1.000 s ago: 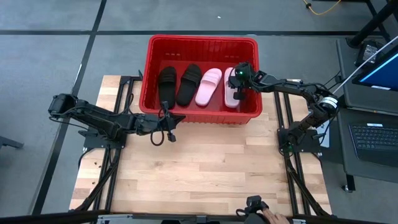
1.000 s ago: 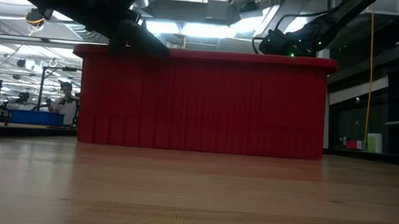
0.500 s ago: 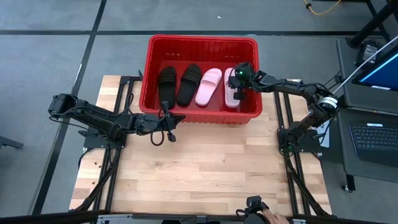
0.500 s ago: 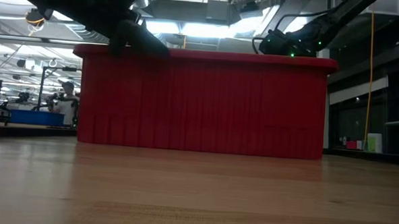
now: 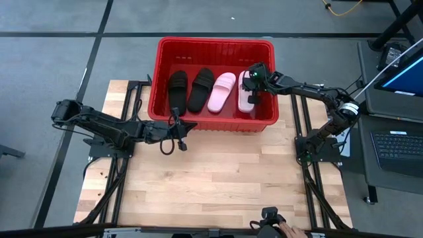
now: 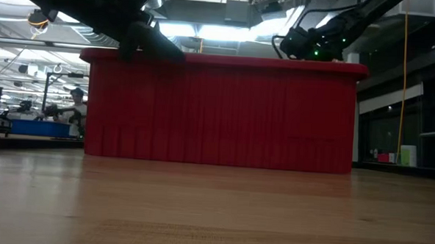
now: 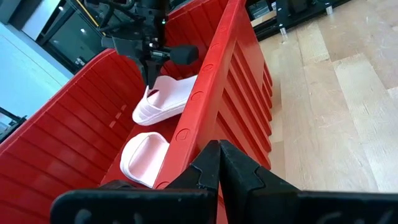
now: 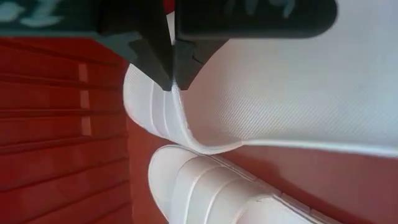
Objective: Pick and place slides into bin
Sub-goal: Put the pink slide into the red bin
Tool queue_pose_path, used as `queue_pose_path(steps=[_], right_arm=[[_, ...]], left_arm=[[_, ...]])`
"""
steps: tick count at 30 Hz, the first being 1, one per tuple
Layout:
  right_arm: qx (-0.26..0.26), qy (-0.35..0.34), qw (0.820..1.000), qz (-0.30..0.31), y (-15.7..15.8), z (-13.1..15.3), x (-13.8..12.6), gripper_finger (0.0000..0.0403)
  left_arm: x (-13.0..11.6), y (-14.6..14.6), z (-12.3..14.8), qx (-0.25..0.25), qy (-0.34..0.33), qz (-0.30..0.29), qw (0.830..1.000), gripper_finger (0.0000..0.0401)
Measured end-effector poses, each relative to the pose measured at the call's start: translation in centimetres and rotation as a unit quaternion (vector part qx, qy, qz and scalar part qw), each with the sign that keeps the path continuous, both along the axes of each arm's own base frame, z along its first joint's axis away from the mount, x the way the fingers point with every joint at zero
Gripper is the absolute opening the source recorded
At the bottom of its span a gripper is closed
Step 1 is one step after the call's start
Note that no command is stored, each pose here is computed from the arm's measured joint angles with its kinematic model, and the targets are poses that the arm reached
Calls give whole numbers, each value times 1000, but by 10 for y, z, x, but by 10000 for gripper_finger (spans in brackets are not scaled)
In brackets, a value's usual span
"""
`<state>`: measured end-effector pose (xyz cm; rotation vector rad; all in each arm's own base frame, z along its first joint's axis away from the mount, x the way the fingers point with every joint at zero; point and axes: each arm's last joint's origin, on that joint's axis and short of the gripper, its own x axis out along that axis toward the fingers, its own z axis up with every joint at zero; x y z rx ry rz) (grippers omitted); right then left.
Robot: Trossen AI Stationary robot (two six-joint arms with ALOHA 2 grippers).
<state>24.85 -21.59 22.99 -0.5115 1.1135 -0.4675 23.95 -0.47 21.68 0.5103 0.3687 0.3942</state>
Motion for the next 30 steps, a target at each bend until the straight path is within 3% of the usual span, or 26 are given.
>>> queue_pose_path(steps=[9,30], right_arm=[[17,43,999,-9,-14,-33,16,6],[51,72,996,-10,-21,-28,24,15]], left_arm=[[0,0,0,0,0,0,1000,4],[0,0,0,9,7,-3,1000,2]])
